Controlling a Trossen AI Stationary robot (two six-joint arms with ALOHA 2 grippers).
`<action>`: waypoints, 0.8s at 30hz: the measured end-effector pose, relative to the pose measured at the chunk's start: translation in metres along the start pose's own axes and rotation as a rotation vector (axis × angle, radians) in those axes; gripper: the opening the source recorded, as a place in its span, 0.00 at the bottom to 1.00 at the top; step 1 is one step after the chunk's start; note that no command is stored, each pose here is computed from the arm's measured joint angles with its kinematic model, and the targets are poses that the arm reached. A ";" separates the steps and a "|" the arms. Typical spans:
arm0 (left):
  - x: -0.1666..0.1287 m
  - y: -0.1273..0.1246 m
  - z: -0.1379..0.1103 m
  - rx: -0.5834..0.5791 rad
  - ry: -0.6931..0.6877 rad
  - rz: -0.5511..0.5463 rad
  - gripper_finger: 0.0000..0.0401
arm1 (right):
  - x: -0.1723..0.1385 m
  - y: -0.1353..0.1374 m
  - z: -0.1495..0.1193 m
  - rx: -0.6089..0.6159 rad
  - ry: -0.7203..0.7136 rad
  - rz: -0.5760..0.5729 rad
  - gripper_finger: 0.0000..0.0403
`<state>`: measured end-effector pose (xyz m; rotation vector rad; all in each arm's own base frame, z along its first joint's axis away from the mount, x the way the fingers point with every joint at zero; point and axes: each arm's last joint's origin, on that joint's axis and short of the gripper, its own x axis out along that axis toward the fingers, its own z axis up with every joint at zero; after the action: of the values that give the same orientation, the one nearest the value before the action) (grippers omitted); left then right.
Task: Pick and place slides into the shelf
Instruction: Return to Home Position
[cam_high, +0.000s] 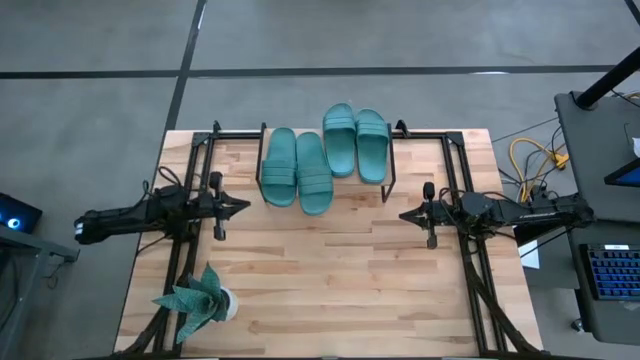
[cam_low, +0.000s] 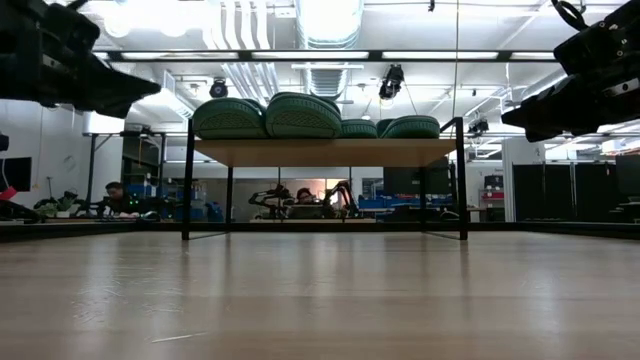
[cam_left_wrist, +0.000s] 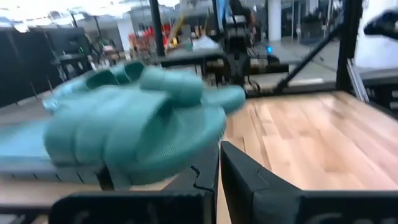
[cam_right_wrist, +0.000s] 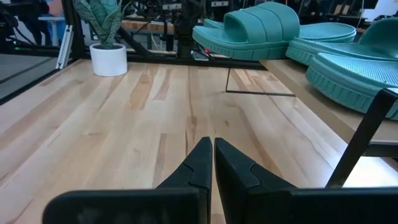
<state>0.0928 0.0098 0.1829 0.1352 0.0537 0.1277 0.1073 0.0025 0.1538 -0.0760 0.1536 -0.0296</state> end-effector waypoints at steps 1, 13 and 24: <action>0.000 -0.001 -0.002 0.001 0.012 -0.005 0.00 | 0.000 0.000 0.000 0.004 -0.001 0.000 0.02; 0.005 -0.009 -0.014 -0.024 -0.021 -0.086 0.00 | 0.000 0.000 0.004 0.003 -0.039 -0.003 0.02; 0.004 -0.010 -0.013 -0.112 0.003 -0.108 0.00 | 0.000 -0.001 0.012 -0.143 -0.126 -0.006 0.02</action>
<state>0.0970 0.0018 0.1680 0.0202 0.0562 0.0232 0.1088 0.0029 0.1659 -0.2201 0.0296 -0.0199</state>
